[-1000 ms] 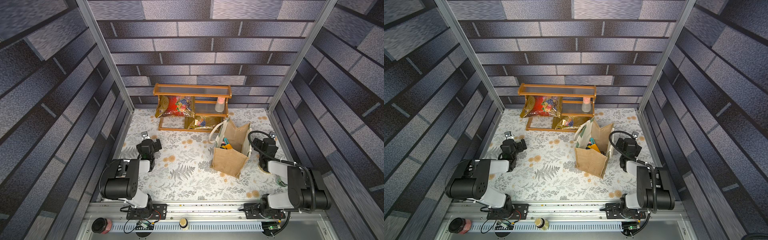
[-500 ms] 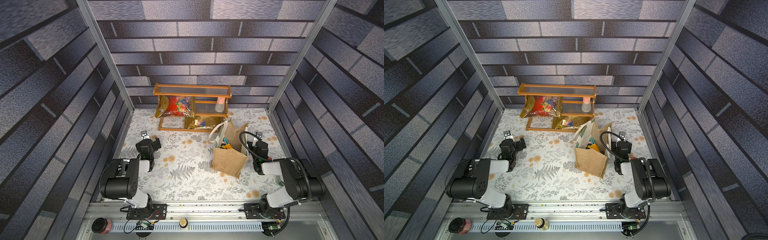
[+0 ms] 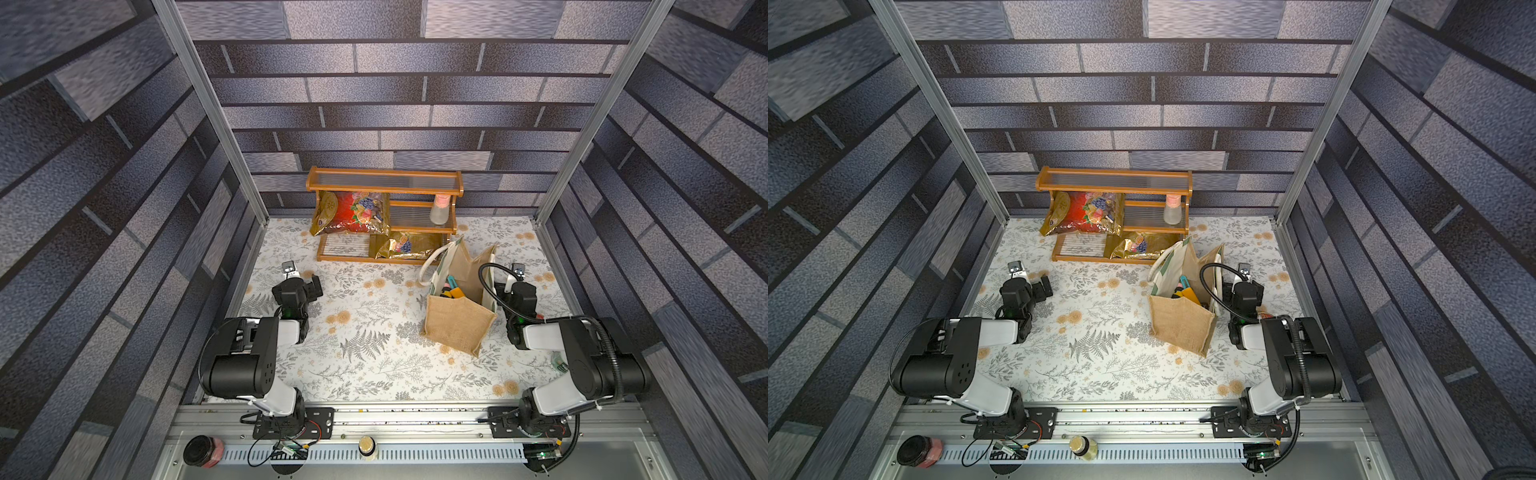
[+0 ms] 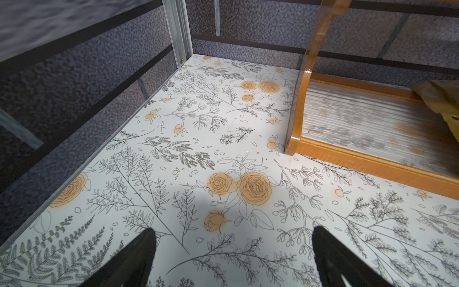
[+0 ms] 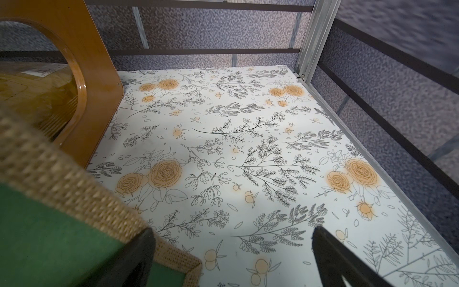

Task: Place the art knife into the pouch
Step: Reset both arms

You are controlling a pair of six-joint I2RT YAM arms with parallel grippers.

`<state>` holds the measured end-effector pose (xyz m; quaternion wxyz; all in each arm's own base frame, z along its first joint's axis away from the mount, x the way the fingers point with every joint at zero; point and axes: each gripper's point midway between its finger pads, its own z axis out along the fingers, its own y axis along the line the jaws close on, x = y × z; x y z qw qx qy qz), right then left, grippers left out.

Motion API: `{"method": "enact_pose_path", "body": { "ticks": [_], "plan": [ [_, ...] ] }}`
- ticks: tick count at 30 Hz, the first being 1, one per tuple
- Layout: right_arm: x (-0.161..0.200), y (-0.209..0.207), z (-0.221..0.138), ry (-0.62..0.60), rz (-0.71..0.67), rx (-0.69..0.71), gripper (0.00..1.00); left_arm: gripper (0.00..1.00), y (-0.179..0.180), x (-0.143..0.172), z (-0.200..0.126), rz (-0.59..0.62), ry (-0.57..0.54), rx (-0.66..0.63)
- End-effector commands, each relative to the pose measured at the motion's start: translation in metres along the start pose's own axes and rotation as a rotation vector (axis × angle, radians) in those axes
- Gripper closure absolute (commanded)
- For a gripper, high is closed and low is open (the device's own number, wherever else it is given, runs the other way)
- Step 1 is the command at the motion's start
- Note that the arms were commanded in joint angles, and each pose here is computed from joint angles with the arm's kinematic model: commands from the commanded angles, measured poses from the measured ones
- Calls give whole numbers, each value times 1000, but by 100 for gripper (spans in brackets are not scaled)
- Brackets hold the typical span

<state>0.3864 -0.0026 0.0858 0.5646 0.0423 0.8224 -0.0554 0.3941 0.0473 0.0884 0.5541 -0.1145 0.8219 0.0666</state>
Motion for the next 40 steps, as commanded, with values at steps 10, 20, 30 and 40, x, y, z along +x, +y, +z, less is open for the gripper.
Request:
{"method": "enact_pose_path", "body": {
  "ticks": [10, 20, 30, 40],
  "plan": [
    [-6, 3, 0, -30, -3, -18, 0, 0, 1, -2, 0, 20, -10, 1],
    [-7, 3, 0, -31, -3, -16, 0, 0, 1, -2, 0, 20, -10, 1],
    [-7, 3, 0, -32, -2, -17, 0, 0, 1, -2, 0, 20, -11, 1],
    [-7, 3, 0, -32, -2, -18, 0, 0, -3, -2, 0, 30, -8, 22]
  ]
}}
